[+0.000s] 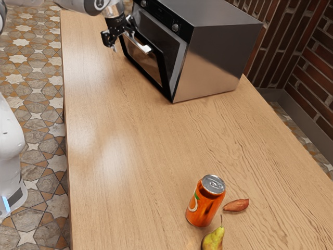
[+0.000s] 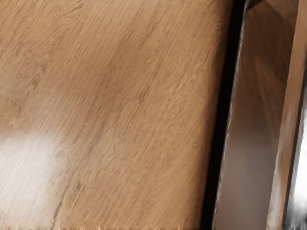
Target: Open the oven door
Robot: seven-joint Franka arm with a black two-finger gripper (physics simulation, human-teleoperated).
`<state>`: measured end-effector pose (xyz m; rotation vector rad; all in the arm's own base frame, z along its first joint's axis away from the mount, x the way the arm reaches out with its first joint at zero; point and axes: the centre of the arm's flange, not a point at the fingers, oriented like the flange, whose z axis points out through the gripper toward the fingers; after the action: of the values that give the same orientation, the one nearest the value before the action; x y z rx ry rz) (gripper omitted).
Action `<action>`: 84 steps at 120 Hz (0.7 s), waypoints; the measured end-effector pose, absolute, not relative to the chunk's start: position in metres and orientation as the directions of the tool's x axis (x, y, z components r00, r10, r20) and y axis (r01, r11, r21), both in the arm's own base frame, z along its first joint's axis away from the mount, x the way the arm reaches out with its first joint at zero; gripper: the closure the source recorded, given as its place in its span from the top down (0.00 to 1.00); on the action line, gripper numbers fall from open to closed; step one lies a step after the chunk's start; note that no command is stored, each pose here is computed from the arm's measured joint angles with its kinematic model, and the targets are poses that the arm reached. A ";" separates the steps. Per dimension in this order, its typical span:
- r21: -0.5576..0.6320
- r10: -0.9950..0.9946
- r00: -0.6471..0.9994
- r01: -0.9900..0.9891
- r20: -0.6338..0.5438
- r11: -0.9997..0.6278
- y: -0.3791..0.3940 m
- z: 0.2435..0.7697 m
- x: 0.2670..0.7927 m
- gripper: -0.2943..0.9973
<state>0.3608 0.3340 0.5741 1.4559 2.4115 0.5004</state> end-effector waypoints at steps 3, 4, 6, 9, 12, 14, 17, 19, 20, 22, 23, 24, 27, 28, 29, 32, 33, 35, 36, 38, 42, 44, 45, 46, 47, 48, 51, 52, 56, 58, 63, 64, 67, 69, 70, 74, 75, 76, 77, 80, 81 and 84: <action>0.431 0.889 -0.454 0.791 -0.064 0.435 0.332 0.573 0.357 0.75; 0.431 0.889 -0.454 0.790 -0.065 0.436 0.332 0.573 0.356 0.75; 0.431 0.888 -0.455 0.789 -0.068 0.437 0.331 0.572 0.354 0.75; 0.432 0.887 -0.455 0.788 -0.072 0.439 0.329 0.571 0.351 0.75; 0.435 0.887 -0.455 0.786 -0.075 0.440 0.327 0.572 0.348 0.75; 0.439 0.888 -0.454 0.784 -0.076 0.439 0.326 0.573 0.345 0.75; 0.447 0.888 -0.453 0.781 -0.075 0.436 0.323 0.576 0.339 0.75; 0.454 0.889 -0.451 0.779 -0.074 0.433 0.320 0.578 0.334 0.75; 0.457 0.889 -0.451 0.777 -0.073 0.432 0.319 0.580 0.331 0.75; 0.463 0.889 -0.452 0.774 -0.072 0.431 0.317 0.581 0.326 0.75; 0.466 0.889 -0.452 0.773 -0.072 0.431 0.316 0.582 0.323 0.75; 0.469 0.889 -0.453 0.771 -0.072 0.431 0.315 0.583 0.320 0.75; 0.481 0.886 -0.459 0.762 -0.073 0.434 0.312 0.587 0.307 0.75; 0.487 0.885 -0.460 0.758 -0.072 0.434 0.311 0.589 0.303 0.75; 0.492 0.884 -0.461 0.755 -0.072 0.434 0.310 0.590 0.299 0.75; 0.505 0.883 -0.465 0.747 -0.069 0.433 0.308 0.595 0.290 0.76; 0.509 0.883 -0.465 0.745 -0.068 0.432 0.307 0.597 0.288 0.76; 0.517 0.883 -0.465 0.742 -0.063 0.427 0.305 0.601 0.285 0.76; 0.521 0.884 -0.463 0.741 -0.060 0.423 0.304 0.603 0.284 0.76; 0.528 0.887 -0.459 0.741 -0.054 0.415 0.300 0.608 0.284 0.76; 0.545 0.904 -0.426 0.751 -0.029 0.372 0.282 0.629 0.296 0.76; 0.551 0.918 -0.396 0.764 -0.013 0.337 0.265 0.642 0.309 0.76; 0.552 0.925 -0.381 0.770 -0.006 0.321 0.256 0.647 0.314 0.76; 0.552 0.932 -0.363 0.777 0.001 0.303 0.246 0.653 0.321 0.76; 0.551 0.937 -0.348 0.784 0.007 0.287 0.237 0.658 0.327 0.76; 0.549 0.944 -0.331 0.791 0.012 0.270 0.226 0.662 0.333 0.76; 0.539 0.962 -0.271 0.815 0.028 0.214 0.189 0.675 0.353 0.77; 0.535 0.968 -0.249 0.822 0.033 0.193 0.175 0.680 0.360 0.77; 0.520 0.984 -0.173 0.845 0.052 0.121 0.120 0.697 0.379 0.77; 0.516 0.989 -0.133 0.853 0.064 0.082 0.088 0.709 0.388 0.77; 0.505 0.996 -0.060 0.863 0.071 0.017 0.023 0.735 0.401 0.77; 0.502 0.996 -0.051 0.865 0.067 0.010 0.013 0.739 0.402 0.77; 0.488 0.998 -0.024 0.873 0.054 -0.006 -0.016 0.747 0.408 0.77; 0.477 0.999 -0.011 0.879 0.043 -0.011 -0.031 0.750 0.411 0.77; 0.469 0.999 -0.005 0.883 0.037 -0.013 -0.038 0.750 0.414 0.77; 0.435 1.000 0.020 0.900 0.009 -0.022 -0.063 0.750 0.427 0.77; 0.427 1.000 0.028 0.904 0.001 -0.025 -0.070 0.750 0.431 0.77; 0.418 0.999 0.035 0.908 -0.006 -0.029 -0.076 0.749 0.436 0.77; 0.409 0.999 0.040 0.912 -0.012 -0.031 -0.082 0.748 0.440 0.77; 0.378 0.998 0.050 0.925 -0.031 -0.034 -0.096 0.742 0.452 0.77; 0.365 0.998 0.050 0.930 -0.036 -0.033 -0.099 0.739 0.456 0.77; 0.325 0.997 0.050 0.945 -0.055 -0.030 -0.109 0.728 0.468 0.77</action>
<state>0.4677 -0.1093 0.7275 2.0572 1.9746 0.2721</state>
